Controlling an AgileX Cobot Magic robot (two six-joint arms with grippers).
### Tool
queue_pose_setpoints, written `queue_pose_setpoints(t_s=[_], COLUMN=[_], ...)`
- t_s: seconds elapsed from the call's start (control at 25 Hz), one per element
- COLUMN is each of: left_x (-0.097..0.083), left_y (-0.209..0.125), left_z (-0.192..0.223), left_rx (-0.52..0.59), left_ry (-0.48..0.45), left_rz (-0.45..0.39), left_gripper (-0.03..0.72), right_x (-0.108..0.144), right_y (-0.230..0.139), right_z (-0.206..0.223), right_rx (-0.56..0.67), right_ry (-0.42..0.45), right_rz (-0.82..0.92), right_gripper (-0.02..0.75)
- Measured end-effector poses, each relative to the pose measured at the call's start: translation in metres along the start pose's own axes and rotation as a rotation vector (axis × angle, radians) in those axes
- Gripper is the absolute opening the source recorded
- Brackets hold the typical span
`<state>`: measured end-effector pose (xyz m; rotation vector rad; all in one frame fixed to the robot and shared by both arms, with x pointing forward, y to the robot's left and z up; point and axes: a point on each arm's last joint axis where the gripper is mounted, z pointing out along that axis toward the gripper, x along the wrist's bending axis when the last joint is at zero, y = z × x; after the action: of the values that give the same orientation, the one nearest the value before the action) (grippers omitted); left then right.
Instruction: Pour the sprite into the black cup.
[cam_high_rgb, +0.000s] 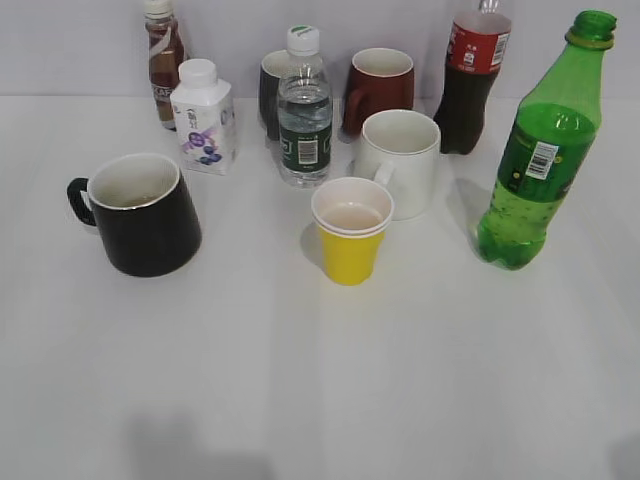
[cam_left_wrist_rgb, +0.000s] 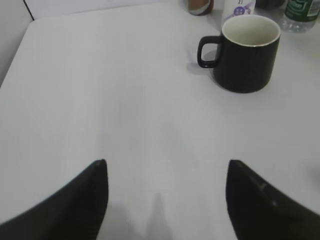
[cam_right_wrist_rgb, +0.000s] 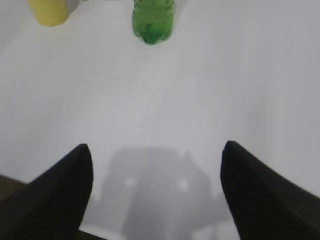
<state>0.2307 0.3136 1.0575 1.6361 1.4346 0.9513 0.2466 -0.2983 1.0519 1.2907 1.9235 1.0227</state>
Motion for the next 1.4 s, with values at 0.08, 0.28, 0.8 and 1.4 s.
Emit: queue_pose_setpoints(t_s=[0.08, 0.28, 0.8, 1.4], left_x=[0.0, 0.0, -0.001, -0.001], left_y=[0.0, 0.001, 0.0, 0.0], left_z=[0.001, 0.001, -0.001, -0.001], left_rx=[-0.008, -0.014, -0.007, -0.006], left_ry=[-0.001, -0.001, 0.138, 0.148], left_rz=[0.0, 0.001, -0.063, -0.063], left_gripper=[0.559, 0.539, 0.44, 0.354], right_x=[0.0, 0.0, -0.002, 0.001], right_y=[0.0, 0.001, 0.0, -0.005], right_z=[0.0, 0.0, -0.002, -0.011], right_rx=[-0.005, -0.013, -0.008, -0.084], right_ry=[-0.001, -0.002, -0.233, -0.247], right_rz=[-0.001, 0.0, 0.138, 0.138], right_gripper=[0.596, 0.596, 0.595, 0.595])
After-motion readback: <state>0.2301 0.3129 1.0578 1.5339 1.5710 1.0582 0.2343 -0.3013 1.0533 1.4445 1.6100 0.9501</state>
